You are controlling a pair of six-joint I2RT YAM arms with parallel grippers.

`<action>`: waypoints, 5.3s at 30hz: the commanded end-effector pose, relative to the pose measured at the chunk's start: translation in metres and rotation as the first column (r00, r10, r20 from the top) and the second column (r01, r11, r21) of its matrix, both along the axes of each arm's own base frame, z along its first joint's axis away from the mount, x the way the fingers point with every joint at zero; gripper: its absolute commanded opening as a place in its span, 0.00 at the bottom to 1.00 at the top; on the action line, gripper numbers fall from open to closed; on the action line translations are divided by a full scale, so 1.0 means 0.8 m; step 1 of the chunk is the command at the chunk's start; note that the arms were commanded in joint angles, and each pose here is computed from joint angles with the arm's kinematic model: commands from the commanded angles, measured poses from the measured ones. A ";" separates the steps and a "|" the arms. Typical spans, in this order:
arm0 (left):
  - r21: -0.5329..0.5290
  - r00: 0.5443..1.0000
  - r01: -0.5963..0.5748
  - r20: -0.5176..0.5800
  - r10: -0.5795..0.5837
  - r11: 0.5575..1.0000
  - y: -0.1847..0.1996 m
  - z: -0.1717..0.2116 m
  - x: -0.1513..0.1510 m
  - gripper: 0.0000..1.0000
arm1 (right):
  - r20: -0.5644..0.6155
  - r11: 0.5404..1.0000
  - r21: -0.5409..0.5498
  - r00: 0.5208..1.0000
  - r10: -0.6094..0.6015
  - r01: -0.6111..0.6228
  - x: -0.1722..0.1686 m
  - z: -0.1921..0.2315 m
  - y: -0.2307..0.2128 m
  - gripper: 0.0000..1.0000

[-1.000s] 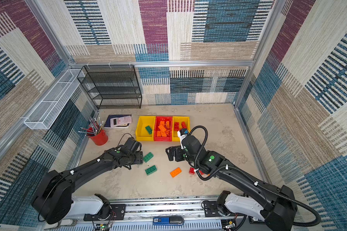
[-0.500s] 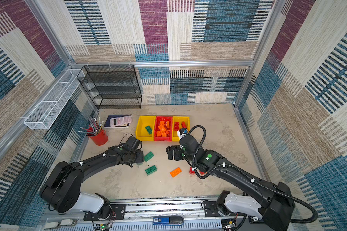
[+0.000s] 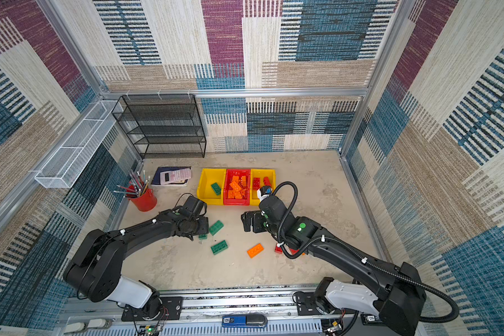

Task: Sort the legos into containers by color
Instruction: 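Return the left gripper to the green bricks and grasp a green 2x4 brick, then carry the green brick with the left gripper into the bin by the pencil cup, then lower the left gripper onto the green 2x3 brick and grasp it, then carry the green brick with the left gripper into the bin by the pencil cup, then move the left gripper to the last green brick and grasp it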

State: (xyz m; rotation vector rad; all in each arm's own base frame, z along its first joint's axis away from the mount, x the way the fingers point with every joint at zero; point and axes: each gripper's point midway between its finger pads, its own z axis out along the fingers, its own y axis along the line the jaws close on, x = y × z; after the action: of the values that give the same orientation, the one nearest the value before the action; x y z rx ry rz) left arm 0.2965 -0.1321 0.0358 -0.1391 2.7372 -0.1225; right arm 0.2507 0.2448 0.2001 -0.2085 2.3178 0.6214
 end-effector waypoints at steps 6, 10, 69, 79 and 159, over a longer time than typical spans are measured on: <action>0.005 0.999 0.015 -0.040 -0.015 1.000 0.005 -0.015 -0.016 0.63 | 0.015 1.000 0.001 1.000 -0.003 0.003 0.007 0.002 0.005 1.00; 0.008 0.999 0.012 -0.049 -0.012 1.000 0.006 -0.018 -0.017 0.53 | 0.018 1.000 -0.002 1.000 -0.001 0.001 0.008 0.002 0.005 1.00; -0.028 0.933 0.301 0.215 -0.289 0.953 -0.070 0.090 0.059 0.70 | 0.076 0.999 -0.005 0.996 0.048 -0.048 0.021 0.022 0.023 1.00; 0.023 0.890 0.422 0.179 -0.419 0.907 -0.082 0.055 0.008 0.75 | 0.038 0.997 0.052 0.998 0.047 -0.049 0.000 0.022 0.017 1.00; 0.078 0.917 0.350 0.177 -0.359 0.933 -0.069 0.082 -0.010 0.80 | 0.046 0.996 0.072 0.998 0.044 -0.047 -0.006 0.019 0.008 1.00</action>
State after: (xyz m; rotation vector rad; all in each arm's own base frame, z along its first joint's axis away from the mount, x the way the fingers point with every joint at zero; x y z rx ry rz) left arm 0.2976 -0.1889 0.0998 0.3955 2.5856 -0.1640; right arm 0.2476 0.2477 0.2037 -0.2602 2.2965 0.6430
